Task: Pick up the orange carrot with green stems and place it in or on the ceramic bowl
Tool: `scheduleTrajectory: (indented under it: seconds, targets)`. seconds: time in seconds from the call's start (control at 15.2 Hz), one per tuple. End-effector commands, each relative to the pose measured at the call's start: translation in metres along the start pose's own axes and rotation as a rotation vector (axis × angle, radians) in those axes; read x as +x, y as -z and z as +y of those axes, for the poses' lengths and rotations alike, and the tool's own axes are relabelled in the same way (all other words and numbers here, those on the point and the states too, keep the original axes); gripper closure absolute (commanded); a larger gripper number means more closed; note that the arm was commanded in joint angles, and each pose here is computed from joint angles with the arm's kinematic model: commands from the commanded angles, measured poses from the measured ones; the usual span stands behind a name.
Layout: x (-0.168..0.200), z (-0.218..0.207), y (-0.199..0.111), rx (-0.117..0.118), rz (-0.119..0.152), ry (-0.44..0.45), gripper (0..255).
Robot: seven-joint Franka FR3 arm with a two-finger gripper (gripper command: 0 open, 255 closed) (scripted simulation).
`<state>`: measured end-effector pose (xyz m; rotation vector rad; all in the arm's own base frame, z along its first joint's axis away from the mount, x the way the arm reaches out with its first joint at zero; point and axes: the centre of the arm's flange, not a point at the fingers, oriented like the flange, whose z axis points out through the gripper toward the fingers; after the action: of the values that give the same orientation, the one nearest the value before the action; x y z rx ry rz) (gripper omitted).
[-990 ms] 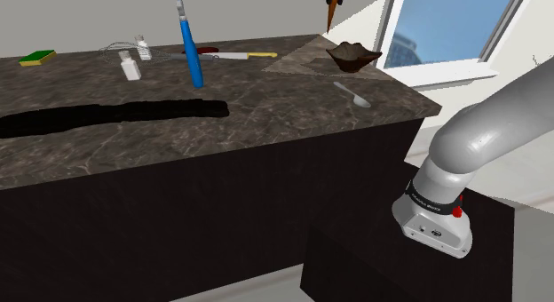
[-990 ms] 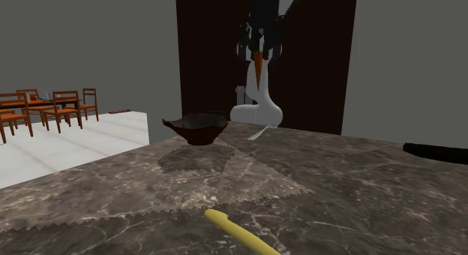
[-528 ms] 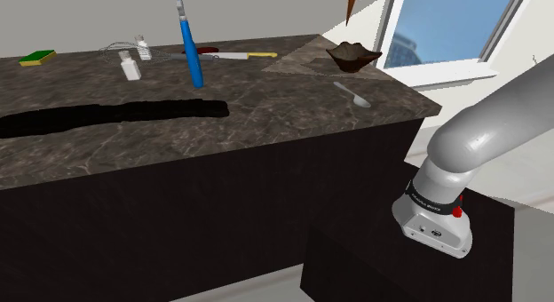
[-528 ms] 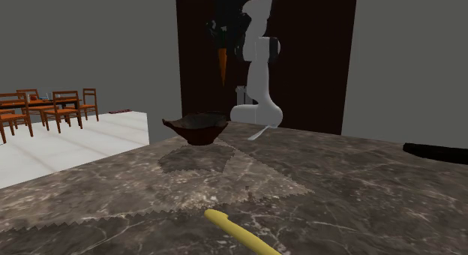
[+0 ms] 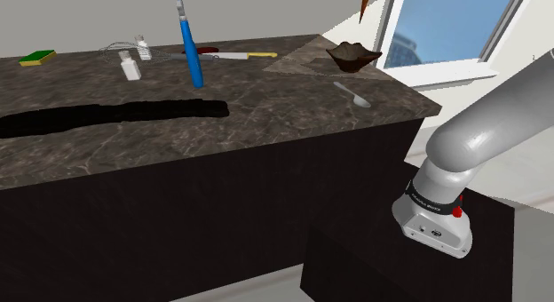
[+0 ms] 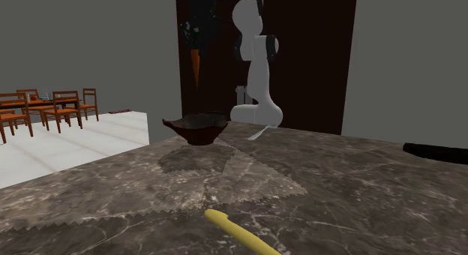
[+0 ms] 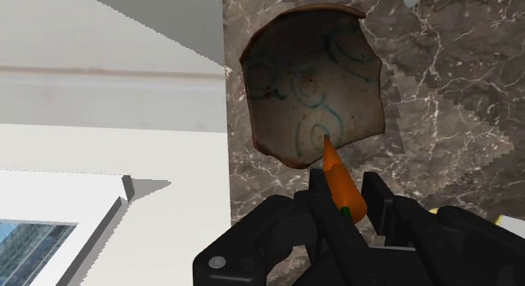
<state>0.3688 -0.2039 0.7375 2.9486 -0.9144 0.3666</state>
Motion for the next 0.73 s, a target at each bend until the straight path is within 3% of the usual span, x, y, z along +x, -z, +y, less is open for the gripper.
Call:
scheduleTrajectory:
  seconds: [0.0, 0.66]
  targets:
    - [-0.001, 0.002, -0.010, 0.000, 0.000, 0.001, 255]
    - [-0.014, 0.004, -0.061, 0.000, 0.000, 0.001, 255]
